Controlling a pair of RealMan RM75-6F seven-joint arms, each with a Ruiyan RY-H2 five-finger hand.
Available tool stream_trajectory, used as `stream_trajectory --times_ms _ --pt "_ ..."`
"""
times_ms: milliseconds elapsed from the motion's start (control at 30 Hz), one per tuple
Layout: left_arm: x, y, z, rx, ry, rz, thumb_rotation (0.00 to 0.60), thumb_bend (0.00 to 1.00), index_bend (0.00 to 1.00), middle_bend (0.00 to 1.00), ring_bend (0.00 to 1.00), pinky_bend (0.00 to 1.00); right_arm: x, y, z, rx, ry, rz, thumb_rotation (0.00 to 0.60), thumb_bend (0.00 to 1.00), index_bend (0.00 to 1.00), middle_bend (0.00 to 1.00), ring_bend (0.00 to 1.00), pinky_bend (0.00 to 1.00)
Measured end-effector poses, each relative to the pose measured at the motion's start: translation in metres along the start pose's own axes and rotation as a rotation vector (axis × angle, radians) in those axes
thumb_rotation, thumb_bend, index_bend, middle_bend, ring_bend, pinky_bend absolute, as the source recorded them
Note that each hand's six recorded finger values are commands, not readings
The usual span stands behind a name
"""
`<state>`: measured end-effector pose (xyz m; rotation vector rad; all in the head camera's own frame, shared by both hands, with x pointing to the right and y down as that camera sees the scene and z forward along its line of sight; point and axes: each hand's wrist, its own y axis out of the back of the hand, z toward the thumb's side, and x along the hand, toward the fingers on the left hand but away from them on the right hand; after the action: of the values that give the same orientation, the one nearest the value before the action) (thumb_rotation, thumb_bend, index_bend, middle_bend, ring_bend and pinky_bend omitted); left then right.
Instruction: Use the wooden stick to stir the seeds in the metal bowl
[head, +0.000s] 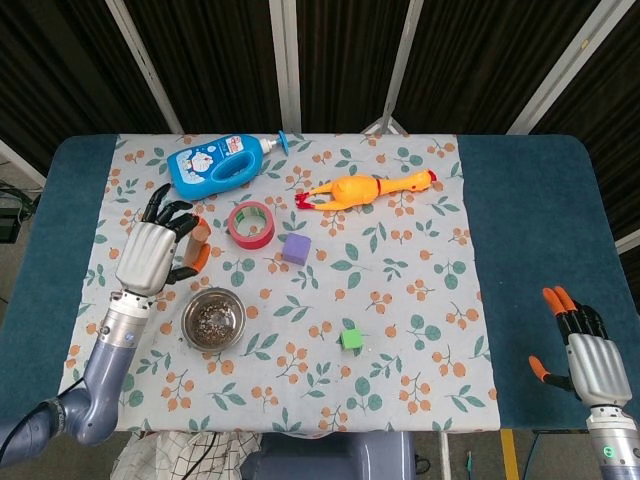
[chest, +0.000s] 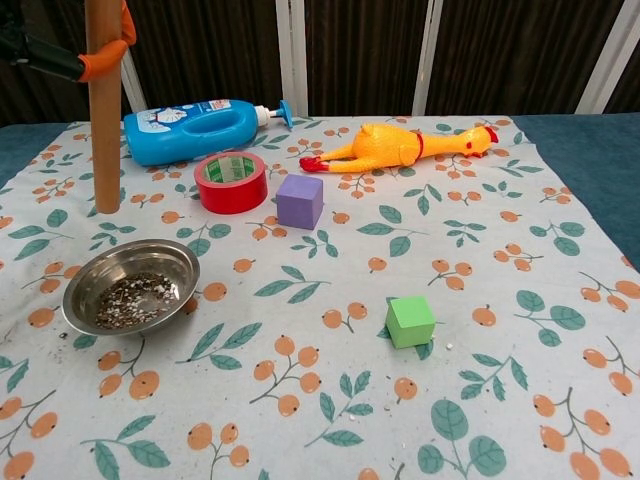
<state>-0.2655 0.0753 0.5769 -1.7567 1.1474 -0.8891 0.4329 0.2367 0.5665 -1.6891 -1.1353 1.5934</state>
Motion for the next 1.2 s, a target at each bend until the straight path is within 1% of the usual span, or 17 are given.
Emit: stream_trajectory --times_ms 267,500,733,833,967,1200 --pt "-0.008 -0.002 0.031 -0.169 -0.034 0.047 0.6 1.0 0.61 0.76 0.26 0.0 0.001 0.001 -0.001 -0.002 -0.004 -0.002 0.6 0.32 0.0 0.0 0.0 0.0" --pt "-0.022 -0.007 0.046 -0.274 -0.034 0.052 0.6 1.0 0.61 0.76 0.26 0.0 0.001 0.001 -0.003 -0.001 -0.008 -0.002 0.6 0.32 0.0 0.0 0.0 0.0" --pt "-0.042 -0.006 0.041 -0.35 0.013 0.074 0.6 1.0 0.61 0.76 0.26 0.0 0.002 0.002 -0.004 -0.001 -0.01 -0.003 0.6 0.32 0.0 0.0 0.0 0.0" --pt "-0.047 -0.007 0.038 -0.386 0.026 0.069 0.6 1.0 0.61 0.76 0.26 0.0 0.003 0.002 -0.004 0.001 -0.008 -0.003 0.6 0.32 0.0 0.0 0.0 0.0" --pt "-0.058 -0.013 0.027 -0.44 0.072 0.054 0.6 1.0 0.61 0.76 0.26 0.0 0.003 0.002 -0.003 0.001 -0.008 -0.004 0.6 0.32 0.0 0.0 0.0 0.0" --pt "-0.069 -0.025 0.013 -0.455 0.099 0.029 0.6 1.0 0.61 0.76 0.26 0.0 0.003 0.001 -0.004 0.0 -0.01 -0.001 0.6 0.32 0.0 0.0 0.0 0.0"
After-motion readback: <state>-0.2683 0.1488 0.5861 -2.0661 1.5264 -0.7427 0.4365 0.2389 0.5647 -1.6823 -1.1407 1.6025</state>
